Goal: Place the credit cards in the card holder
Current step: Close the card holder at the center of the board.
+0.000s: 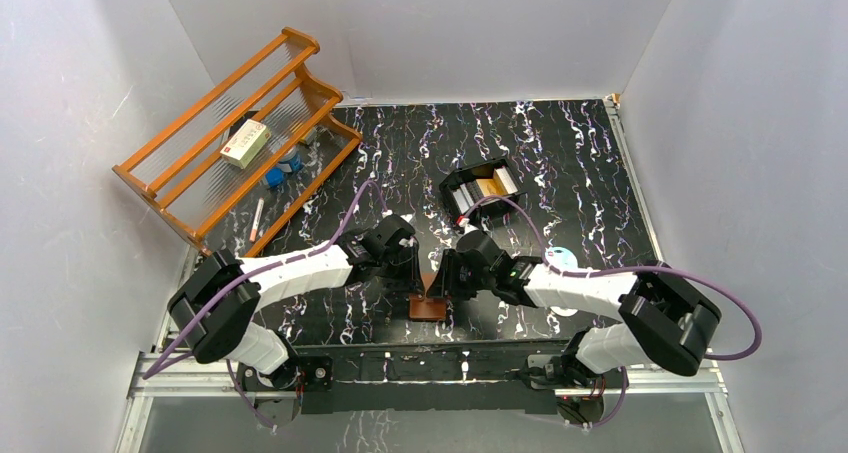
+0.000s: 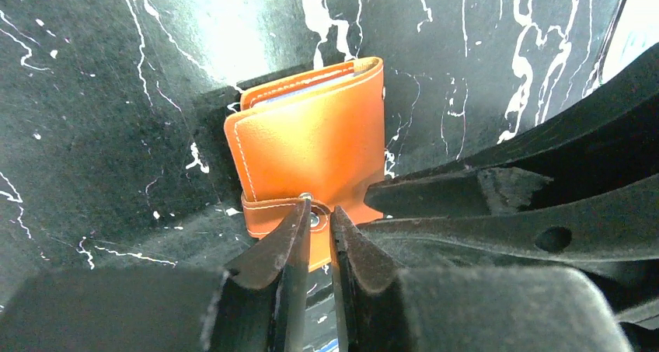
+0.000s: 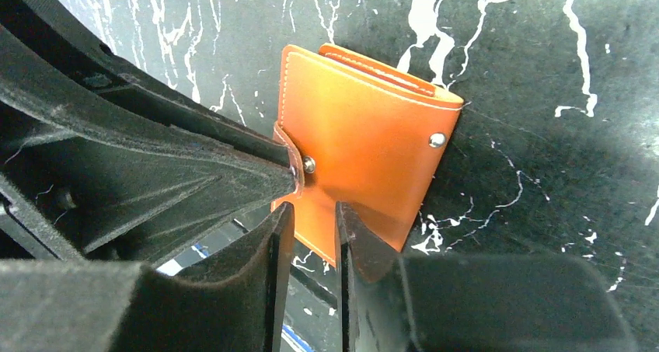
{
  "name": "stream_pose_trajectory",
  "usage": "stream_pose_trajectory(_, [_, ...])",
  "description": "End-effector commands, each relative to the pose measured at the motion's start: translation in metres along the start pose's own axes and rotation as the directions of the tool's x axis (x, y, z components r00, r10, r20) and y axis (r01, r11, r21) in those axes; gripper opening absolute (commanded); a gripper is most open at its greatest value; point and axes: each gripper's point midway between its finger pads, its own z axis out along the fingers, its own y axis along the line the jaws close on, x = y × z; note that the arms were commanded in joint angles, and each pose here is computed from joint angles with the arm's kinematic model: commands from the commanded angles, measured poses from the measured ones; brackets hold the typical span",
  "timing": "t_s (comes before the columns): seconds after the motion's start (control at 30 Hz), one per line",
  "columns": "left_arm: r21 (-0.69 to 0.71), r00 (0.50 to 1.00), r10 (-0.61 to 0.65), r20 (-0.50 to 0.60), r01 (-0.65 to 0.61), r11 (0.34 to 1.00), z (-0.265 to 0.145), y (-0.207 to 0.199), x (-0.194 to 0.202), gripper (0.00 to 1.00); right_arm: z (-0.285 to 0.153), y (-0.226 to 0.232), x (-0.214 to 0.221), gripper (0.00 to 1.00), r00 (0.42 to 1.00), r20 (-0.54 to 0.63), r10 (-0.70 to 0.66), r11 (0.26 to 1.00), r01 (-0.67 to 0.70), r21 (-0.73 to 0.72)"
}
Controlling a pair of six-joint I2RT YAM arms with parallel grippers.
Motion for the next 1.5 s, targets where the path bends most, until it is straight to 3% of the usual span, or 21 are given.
stream_pose_trajectory(0.0, [-0.007, 0.999, 0.013, 0.051, -0.012, 1.000, -0.009, -0.008, -0.014, 0.13, 0.001, 0.018, -0.006, 0.34, 1.000, 0.025, 0.012, 0.997, -0.010, -0.078])
stream_pose_trajectory(0.7, [-0.064, 0.999, 0.019, 0.038, -0.016, 0.998, -0.001, 0.009, -0.008, 0.09, 0.018, 0.029, -0.005, 0.33, 0.999, -0.019, 0.042, 0.992, -0.043, -0.117])
stream_pose_trajectory(0.97, [-0.069, 0.999, 0.019, 0.040, -0.016, 0.997, -0.001, 0.010, -0.008, 0.09, 0.021, 0.026, -0.005, 0.22, 0.999, -0.019, 0.043, 0.994, -0.045, -0.098])
stream_pose_trajectory(1.2, [-0.082, 0.998, 0.010, 0.056, -0.005, 0.997, -0.014, 0.008, -0.019, 0.14, 0.020, 0.024, -0.009, 0.00, 1.000, 0.000, 0.020, 0.996, -0.019, -0.085])
stream_pose_trajectory(1.47, [-0.056, 0.999, -0.002, 0.052, 0.005, 0.998, -0.024, 0.014, -0.027, 0.24, 0.019, 0.026, -0.019, 0.00, 1.000, 0.006, -0.008, 0.998, 0.009, -0.056])
